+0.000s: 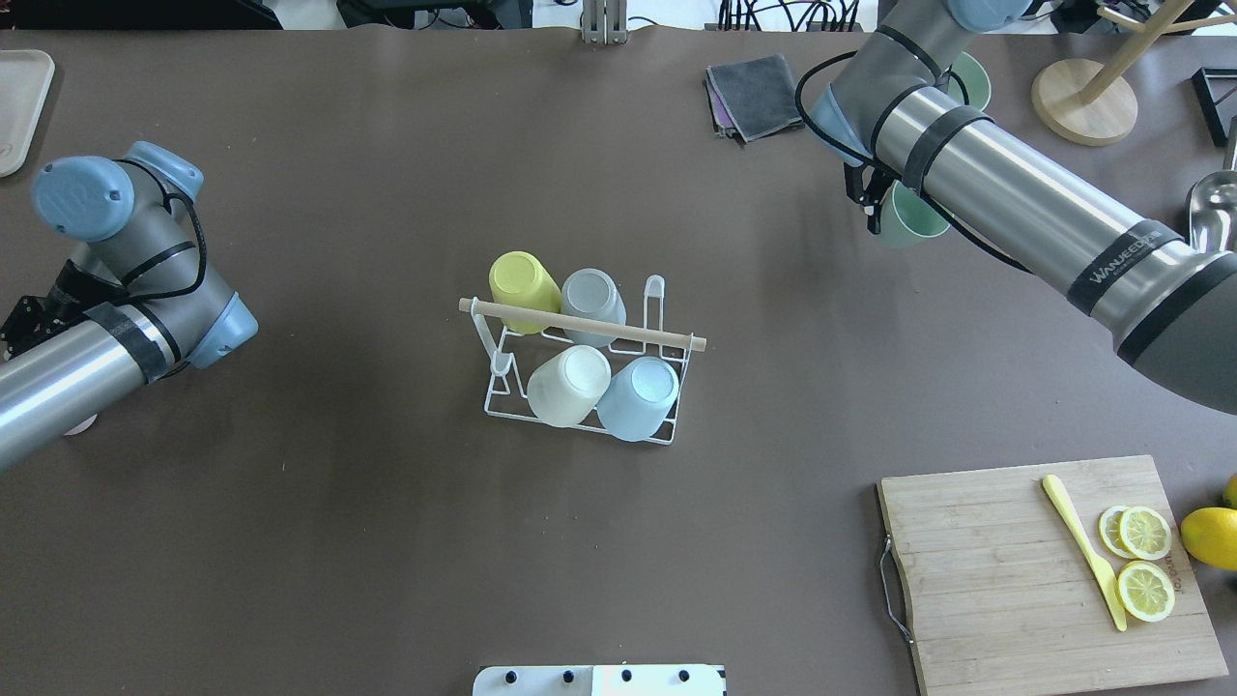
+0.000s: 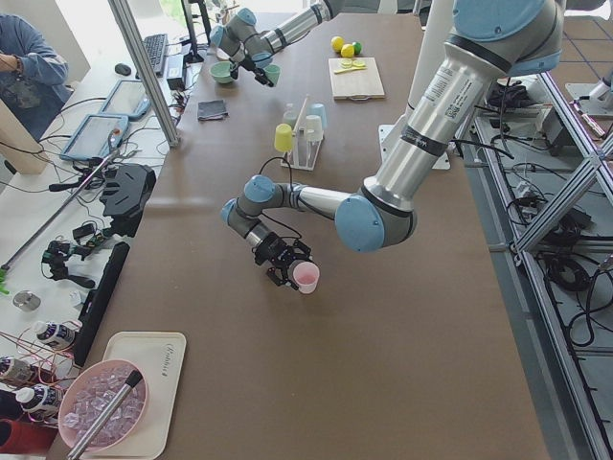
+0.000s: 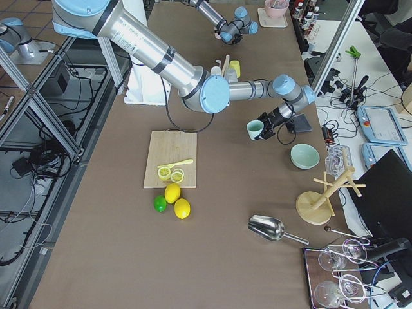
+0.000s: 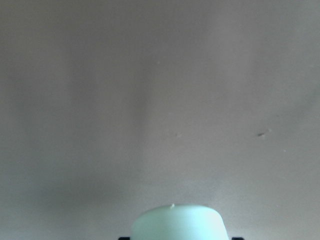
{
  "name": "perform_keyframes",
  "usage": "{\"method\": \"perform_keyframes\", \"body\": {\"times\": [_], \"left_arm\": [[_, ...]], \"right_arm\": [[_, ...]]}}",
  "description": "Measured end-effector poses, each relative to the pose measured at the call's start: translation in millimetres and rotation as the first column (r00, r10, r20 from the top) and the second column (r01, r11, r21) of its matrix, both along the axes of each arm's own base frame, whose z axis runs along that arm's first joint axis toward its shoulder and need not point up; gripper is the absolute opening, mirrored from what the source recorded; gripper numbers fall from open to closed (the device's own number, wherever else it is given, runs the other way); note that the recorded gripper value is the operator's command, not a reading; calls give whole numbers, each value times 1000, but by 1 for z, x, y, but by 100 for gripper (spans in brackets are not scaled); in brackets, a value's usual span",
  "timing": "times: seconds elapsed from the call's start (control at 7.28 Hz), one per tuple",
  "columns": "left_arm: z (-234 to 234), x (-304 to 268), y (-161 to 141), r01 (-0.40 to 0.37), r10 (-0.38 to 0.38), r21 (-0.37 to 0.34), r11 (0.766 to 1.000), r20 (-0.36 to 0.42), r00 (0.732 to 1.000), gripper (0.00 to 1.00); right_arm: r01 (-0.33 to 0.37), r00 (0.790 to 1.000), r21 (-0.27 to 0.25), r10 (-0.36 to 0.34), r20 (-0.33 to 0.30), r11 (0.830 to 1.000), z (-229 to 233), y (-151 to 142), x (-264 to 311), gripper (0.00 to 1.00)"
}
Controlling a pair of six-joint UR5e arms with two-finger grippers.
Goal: Place cup on cup holder
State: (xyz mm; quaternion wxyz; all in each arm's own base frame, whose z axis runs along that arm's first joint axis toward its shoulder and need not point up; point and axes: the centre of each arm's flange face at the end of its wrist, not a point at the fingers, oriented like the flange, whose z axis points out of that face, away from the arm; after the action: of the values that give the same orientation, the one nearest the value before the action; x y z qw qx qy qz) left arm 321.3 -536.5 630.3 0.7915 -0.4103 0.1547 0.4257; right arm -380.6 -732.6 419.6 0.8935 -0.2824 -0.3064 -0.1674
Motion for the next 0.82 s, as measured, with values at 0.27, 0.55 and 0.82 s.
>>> {"method": "perform_keyframes", "body": {"times": [0.27,0.55,0.82], "left_arm": [[6,-1,2,-1,1,-14,1000,12,1000,22],[5,-2,0,2,-2,-10,1000,11,1000,0],[-9,-25,-25,75,-73,42,996,-47,996,0]], "right_arm": [[-23,999,64,20,48,998,-40,-11,12,0],[-65,992,178,44,117,982,-100,-19,34,0],[-134,973,319,64,222,938,-140,-21,48,0]]}}
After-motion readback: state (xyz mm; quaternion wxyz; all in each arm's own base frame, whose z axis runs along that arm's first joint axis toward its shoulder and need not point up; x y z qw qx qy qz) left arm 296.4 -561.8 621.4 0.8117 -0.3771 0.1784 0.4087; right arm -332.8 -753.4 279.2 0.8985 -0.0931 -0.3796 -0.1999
